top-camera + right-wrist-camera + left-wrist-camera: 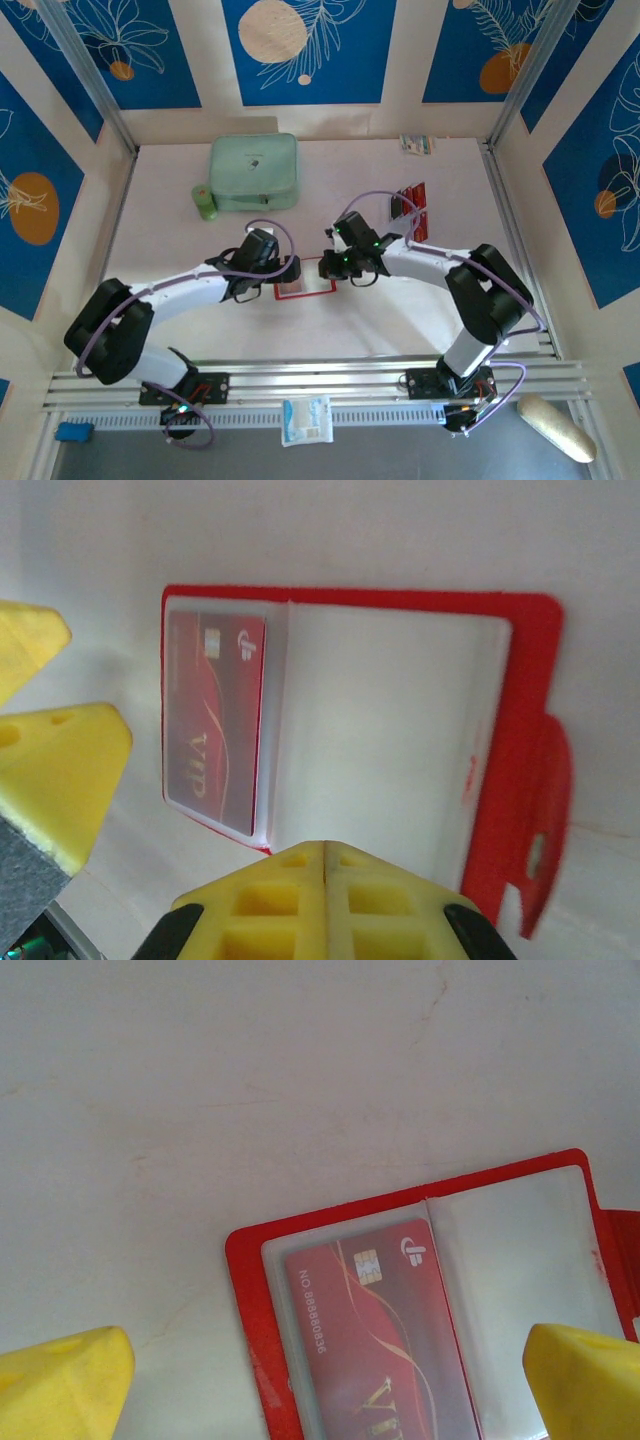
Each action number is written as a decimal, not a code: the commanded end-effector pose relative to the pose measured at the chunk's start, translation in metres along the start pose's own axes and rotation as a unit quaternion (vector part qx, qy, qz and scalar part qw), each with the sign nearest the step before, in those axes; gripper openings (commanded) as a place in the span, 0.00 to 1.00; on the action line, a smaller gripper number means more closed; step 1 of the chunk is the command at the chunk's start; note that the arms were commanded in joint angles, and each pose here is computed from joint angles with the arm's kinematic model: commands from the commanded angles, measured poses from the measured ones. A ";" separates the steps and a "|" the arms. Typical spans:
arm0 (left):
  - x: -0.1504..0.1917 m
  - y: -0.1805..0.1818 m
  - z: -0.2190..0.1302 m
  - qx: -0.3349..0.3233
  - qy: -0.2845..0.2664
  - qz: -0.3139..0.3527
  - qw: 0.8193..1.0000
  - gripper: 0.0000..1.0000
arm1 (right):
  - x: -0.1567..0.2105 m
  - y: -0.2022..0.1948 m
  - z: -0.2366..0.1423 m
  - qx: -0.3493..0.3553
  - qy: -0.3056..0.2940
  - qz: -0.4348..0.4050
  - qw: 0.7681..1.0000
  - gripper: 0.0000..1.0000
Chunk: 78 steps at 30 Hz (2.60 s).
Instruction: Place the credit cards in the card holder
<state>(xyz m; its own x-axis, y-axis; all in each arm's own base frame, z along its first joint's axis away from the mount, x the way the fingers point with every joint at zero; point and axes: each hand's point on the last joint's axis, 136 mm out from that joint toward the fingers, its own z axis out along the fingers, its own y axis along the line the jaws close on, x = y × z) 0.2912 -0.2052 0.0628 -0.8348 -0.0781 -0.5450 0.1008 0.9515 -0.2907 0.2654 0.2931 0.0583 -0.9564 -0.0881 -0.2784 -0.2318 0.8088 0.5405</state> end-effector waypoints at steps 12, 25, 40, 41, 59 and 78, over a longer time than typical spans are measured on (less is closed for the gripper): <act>-0.012 -0.016 0.019 0.037 -0.015 -0.020 0.999 1.00 | 0.028 -0.039 0.025 0.014 0.031 0.044 0.998 0.00; -0.008 -0.011 0.036 0.026 -0.015 -0.022 0.999 1.00 | 0.035 -0.045 0.026 0.013 0.033 0.053 0.998 0.00; -0.014 -0.039 0.027 0.095 -0.009 -0.032 0.995 1.00 | 0.033 -0.043 0.026 0.011 0.032 0.057 0.998 0.00; -0.015 -0.042 0.024 0.103 -0.011 -0.035 0.994 1.00 | 0.033 -0.043 0.026 0.011 0.031 0.057 0.998 0.00; -0.042 -0.085 -0.013 0.232 -0.045 -0.110 0.965 1.00 | 0.024 -0.032 0.026 -0.003 0.030 0.052 0.998 0.00; -0.045 -0.108 -0.018 0.268 -0.044 -0.125 0.954 1.00 | -0.017 -0.028 -0.045 -0.020 -0.047 0.061 0.997 0.00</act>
<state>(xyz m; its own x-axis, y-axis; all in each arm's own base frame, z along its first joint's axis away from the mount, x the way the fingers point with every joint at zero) 0.3090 -0.2882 0.1256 -0.8178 -0.3331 -0.4694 0.1656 0.6449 -0.7461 0.2846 0.2607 0.0758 -0.9568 0.0516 -0.2862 -0.1392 0.7826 0.6067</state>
